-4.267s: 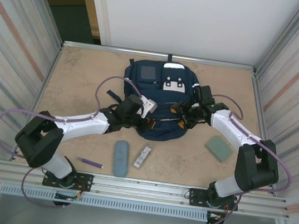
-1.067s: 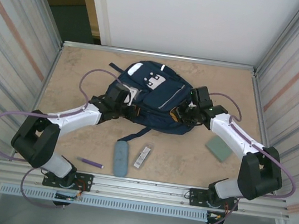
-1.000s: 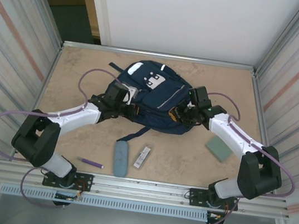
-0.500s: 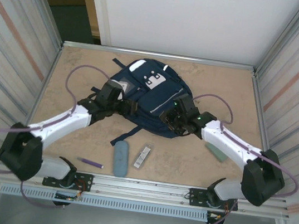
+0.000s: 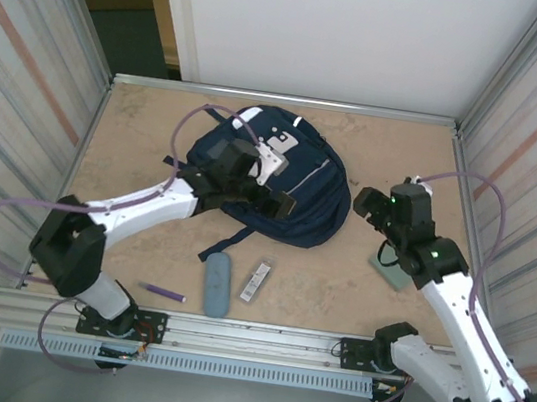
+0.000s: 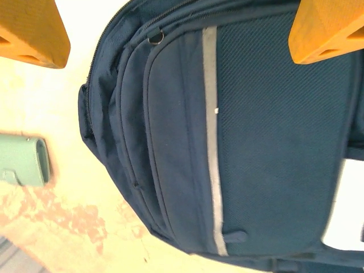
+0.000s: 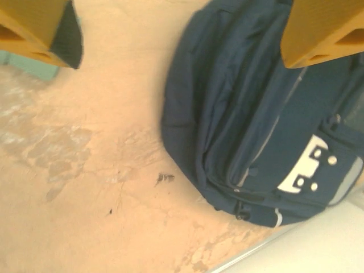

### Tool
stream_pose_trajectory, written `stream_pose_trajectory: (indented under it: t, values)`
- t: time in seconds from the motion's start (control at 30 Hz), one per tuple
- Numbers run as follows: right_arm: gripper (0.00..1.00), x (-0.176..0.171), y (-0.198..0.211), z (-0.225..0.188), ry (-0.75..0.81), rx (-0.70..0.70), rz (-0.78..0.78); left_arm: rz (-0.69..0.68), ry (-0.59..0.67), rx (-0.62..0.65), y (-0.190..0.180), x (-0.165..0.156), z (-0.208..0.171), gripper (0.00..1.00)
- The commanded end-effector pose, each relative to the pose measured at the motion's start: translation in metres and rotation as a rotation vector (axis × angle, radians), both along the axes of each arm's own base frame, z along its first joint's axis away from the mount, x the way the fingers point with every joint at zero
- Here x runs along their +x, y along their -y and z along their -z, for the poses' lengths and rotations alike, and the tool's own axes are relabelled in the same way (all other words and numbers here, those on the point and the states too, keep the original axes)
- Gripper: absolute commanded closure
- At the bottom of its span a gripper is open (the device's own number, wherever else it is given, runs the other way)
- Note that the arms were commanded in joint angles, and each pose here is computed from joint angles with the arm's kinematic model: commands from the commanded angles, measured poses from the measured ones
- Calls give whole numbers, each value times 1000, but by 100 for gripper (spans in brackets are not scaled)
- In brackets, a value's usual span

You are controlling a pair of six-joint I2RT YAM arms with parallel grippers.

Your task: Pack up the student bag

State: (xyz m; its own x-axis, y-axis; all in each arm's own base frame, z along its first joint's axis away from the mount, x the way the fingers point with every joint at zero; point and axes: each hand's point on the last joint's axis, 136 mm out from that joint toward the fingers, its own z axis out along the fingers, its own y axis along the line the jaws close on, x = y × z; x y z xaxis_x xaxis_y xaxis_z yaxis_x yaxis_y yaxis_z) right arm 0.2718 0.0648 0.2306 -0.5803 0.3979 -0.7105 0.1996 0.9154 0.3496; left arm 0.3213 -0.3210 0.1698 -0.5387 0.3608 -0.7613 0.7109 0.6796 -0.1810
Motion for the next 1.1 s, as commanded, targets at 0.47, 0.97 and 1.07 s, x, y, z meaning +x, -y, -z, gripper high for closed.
stream_pose_trajectory:
  t: [0.47, 0.97, 1.07]
  values:
    - [4, -32, 2, 58, -209, -29, -169, 28, 43, 230, 66, 40, 38, 8]
    - [5, -29, -10, 72, -262, 62, -184, -194, 81, 493, 51, 71, 77, 82]
    - [5, -28, -13, 73, -273, 79, -189, -104, 69, 463, 62, 62, 76, 100]
